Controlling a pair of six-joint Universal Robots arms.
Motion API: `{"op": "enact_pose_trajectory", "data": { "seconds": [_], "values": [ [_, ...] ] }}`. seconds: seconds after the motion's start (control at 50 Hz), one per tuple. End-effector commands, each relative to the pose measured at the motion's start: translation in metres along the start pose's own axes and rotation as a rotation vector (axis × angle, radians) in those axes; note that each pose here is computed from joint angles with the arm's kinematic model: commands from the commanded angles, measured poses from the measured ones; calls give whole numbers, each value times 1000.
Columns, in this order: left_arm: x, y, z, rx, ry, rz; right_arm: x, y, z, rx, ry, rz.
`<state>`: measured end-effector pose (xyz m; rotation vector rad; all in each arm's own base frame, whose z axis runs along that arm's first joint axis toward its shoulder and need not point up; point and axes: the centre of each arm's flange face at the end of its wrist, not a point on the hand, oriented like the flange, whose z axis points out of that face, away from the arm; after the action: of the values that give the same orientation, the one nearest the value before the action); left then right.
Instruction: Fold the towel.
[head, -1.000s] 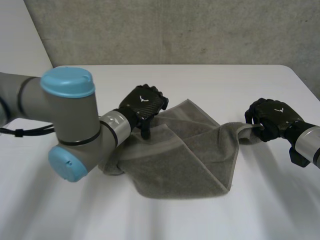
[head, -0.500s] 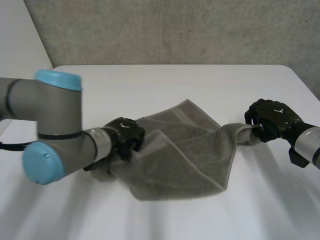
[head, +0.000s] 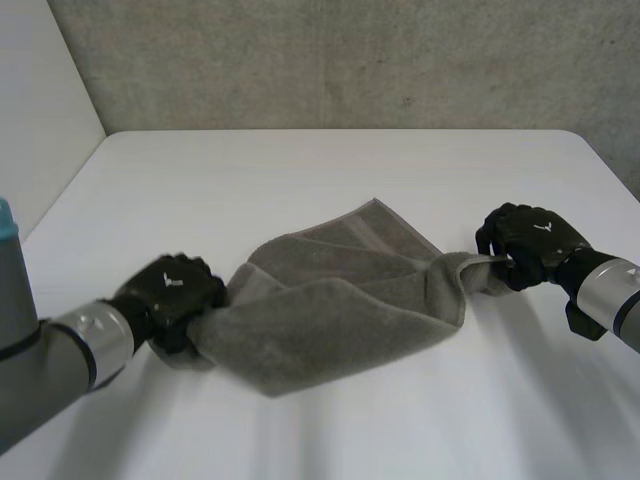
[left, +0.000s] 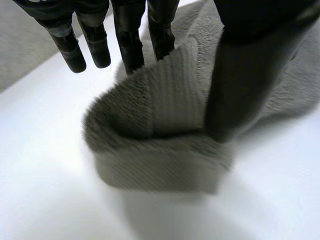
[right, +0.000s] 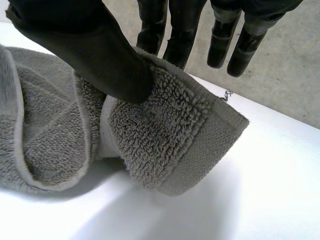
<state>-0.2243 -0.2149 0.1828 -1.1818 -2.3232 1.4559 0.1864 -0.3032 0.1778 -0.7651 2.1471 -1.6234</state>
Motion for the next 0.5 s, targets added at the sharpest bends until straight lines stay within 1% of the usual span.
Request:
{"op": "enact_pose_trajectory", "data": {
  "seconds": [0.02,0.08,0.14,0.18,0.2,0.22,0.24,0.28,0.36,0.46,0.5],
  "values": [
    [26,17,-12,-20,125,-26,-4,1,0,-2,-11,-1],
    [28,15,-13,-11,128,-21,-5,1,0,-2,-13,-2],
    [27,4,-16,30,118,-13,-4,1,0,-2,-11,-1],
    [20,-14,-19,97,88,-9,-4,1,0,-2,-11,-1],
    [19,-14,-19,97,88,-9,-4,1,0,-2,-11,-1],
    [14,-25,-20,134,70,-18,-5,1,0,-2,-13,-2],
    [14,-25,-20,135,70,-18,-5,1,0,-2,-13,-2],
    [4,-45,-21,199,43,-55,-5,1,0,-5,-13,0],
    [-3,-59,-17,242,37,-85,-5,1,0,-5,-13,0],
    [0,-68,5,242,66,-84,-5,2,0,-6,-14,1],
    [4,-70,24,229,90,-75,-5,2,0,-5,-13,0]
  ]
}}
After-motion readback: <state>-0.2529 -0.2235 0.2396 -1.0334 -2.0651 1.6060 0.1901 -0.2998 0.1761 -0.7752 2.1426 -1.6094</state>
